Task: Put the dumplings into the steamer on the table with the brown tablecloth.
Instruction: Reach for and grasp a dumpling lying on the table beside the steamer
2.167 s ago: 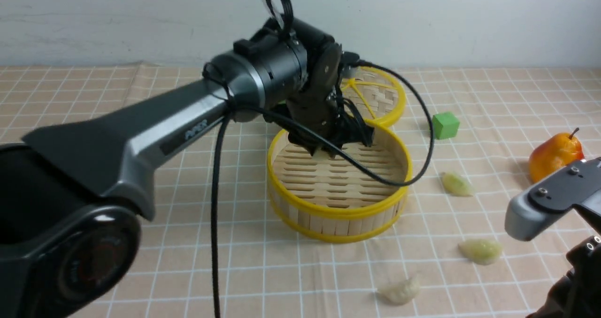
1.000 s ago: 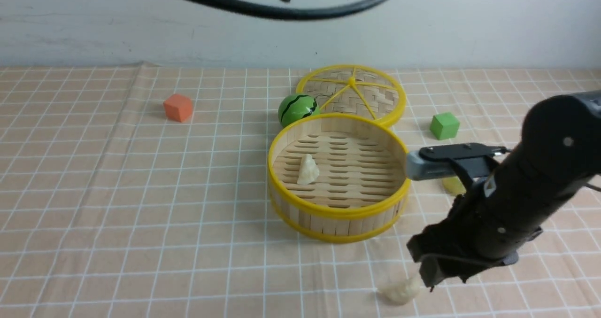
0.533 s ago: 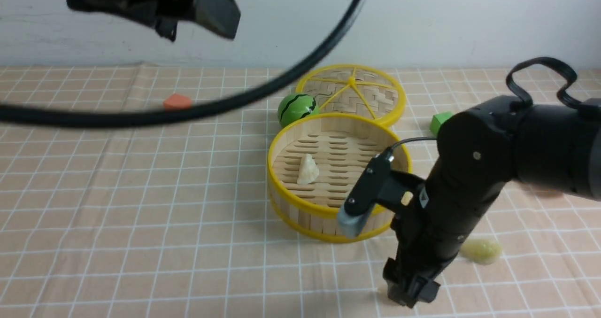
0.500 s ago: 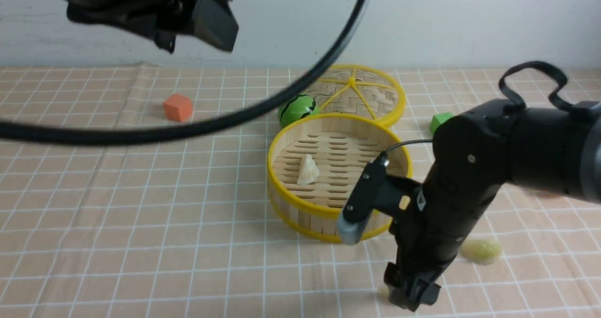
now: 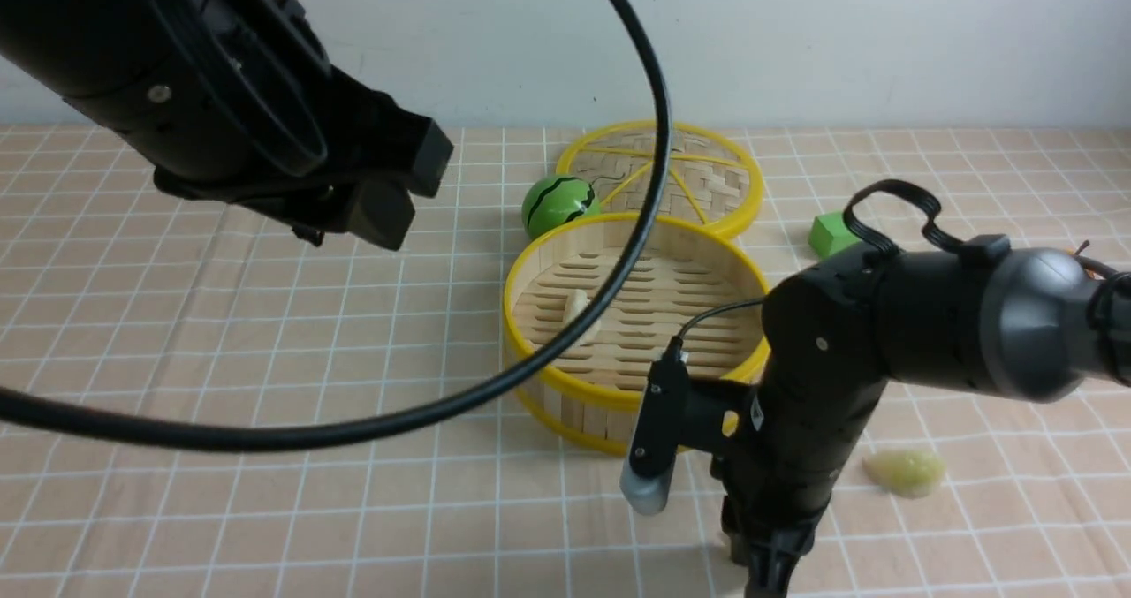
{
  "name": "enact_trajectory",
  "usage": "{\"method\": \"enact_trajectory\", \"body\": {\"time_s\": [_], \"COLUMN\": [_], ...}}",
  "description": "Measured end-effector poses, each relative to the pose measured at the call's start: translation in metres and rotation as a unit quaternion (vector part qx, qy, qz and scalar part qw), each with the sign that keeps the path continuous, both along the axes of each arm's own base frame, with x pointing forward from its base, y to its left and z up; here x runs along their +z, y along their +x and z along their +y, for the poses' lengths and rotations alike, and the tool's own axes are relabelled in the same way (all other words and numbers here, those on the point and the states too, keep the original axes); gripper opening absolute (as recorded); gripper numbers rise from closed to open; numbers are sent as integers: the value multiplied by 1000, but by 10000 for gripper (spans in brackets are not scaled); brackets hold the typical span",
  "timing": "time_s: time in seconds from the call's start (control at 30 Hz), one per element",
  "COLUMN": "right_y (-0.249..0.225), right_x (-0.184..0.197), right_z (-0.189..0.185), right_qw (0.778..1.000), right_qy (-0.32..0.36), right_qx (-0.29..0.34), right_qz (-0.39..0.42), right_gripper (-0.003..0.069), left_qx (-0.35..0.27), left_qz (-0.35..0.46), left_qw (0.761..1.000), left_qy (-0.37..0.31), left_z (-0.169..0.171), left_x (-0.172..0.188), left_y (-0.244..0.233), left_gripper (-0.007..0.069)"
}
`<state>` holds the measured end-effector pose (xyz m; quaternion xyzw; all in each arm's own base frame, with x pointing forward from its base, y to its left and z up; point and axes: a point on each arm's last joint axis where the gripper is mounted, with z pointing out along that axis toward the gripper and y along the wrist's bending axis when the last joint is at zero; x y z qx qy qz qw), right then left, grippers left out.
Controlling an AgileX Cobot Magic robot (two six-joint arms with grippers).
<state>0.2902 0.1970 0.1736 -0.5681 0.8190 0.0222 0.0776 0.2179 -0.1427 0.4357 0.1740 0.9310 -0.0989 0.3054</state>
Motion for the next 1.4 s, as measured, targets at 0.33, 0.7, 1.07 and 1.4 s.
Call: {"method": "enact_trajectory", "body": {"time_s": [0.33,0.7,1.07,1.4], "right_y": [11,21,-46,-35], "right_x": [59,131,101,22], "right_z": [9,16,-28,-28], "right_qw": [998,982,965,944], "right_qy": [28,86,55,56], "right_qx": [-57,-161,-254,-326], "right_qz": [-14,-45,16,-6], "right_gripper": [-2,-15,-6,379], "left_qx": [8,13,25,19], "left_qz": [-75,-110,-99,-60], "left_qw": [997,993,994,998], "left_qy": [-31,-42,-35,-27], "left_z": [37,85,100,95], "left_x": [36,21,-6,-28], "left_y": [-48,-114,-134,-132], "left_gripper": [151,105,105,109]}}
